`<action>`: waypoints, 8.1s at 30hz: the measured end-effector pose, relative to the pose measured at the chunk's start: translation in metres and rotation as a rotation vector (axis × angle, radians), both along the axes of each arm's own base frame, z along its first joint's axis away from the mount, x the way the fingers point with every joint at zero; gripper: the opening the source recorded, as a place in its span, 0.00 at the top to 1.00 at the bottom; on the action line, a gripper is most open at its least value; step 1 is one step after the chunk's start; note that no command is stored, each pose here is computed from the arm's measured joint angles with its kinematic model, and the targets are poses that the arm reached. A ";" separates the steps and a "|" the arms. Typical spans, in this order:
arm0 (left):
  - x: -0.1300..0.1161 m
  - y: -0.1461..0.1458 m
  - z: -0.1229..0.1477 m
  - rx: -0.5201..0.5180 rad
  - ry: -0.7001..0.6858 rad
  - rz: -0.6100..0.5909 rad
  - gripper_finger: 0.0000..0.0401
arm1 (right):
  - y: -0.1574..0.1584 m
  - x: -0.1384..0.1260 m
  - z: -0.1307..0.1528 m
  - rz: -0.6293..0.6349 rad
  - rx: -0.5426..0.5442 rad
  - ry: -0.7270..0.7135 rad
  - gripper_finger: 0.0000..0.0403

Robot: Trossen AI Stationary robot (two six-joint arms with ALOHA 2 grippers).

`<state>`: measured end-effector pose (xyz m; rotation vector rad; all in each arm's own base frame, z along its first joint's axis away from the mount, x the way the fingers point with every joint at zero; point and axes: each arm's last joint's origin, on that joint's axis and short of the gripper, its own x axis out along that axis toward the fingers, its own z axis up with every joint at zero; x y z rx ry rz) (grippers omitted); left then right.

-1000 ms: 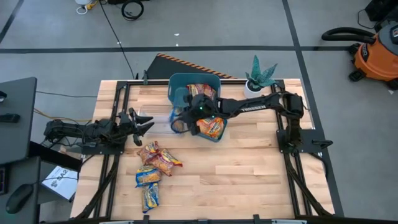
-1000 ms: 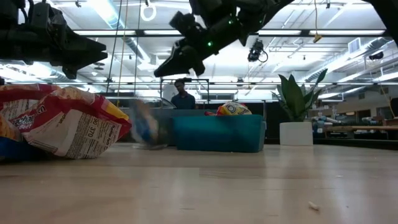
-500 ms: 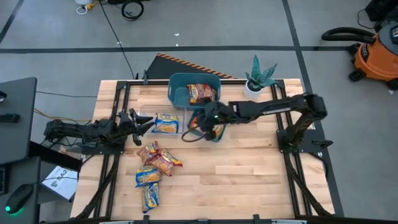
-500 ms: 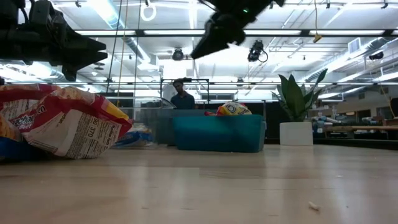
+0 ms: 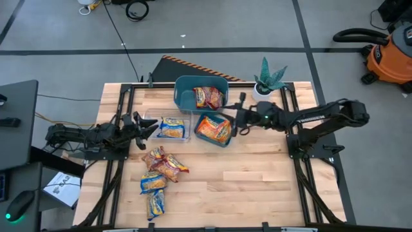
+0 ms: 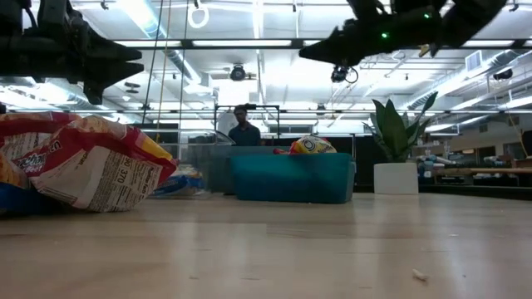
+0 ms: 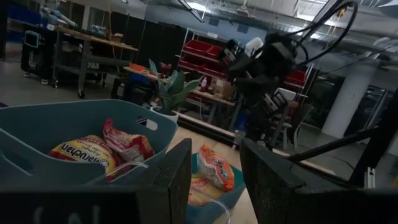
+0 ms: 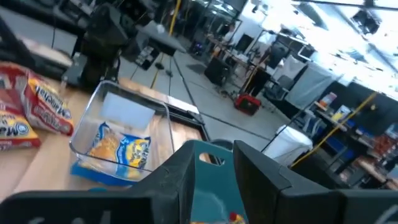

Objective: Sort Maruchan noodles
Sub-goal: Put the red noodle pack into the green bin, then put the blue noodle pack into the transparent bin

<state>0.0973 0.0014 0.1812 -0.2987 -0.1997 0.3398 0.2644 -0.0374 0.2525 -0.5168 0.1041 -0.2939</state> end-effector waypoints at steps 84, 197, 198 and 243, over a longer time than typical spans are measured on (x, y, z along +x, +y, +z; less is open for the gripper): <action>0.164 -0.051 0.188 0.127 1.238 0.267 0.98 | 0.054 0.007 -0.036 -0.087 0.198 -0.020 0.72; 0.239 0.031 0.211 0.277 1.308 0.143 0.99 | 0.041 0.007 -0.042 -0.119 0.179 0.041 0.72; 0.240 0.044 0.209 0.286 1.331 0.158 0.99 | 0.041 0.007 -0.042 -0.119 0.179 0.041 0.72; 0.215 -0.060 0.113 -0.106 1.630 -0.491 0.56 | 0.034 0.007 -0.046 -0.148 0.175 0.084 0.72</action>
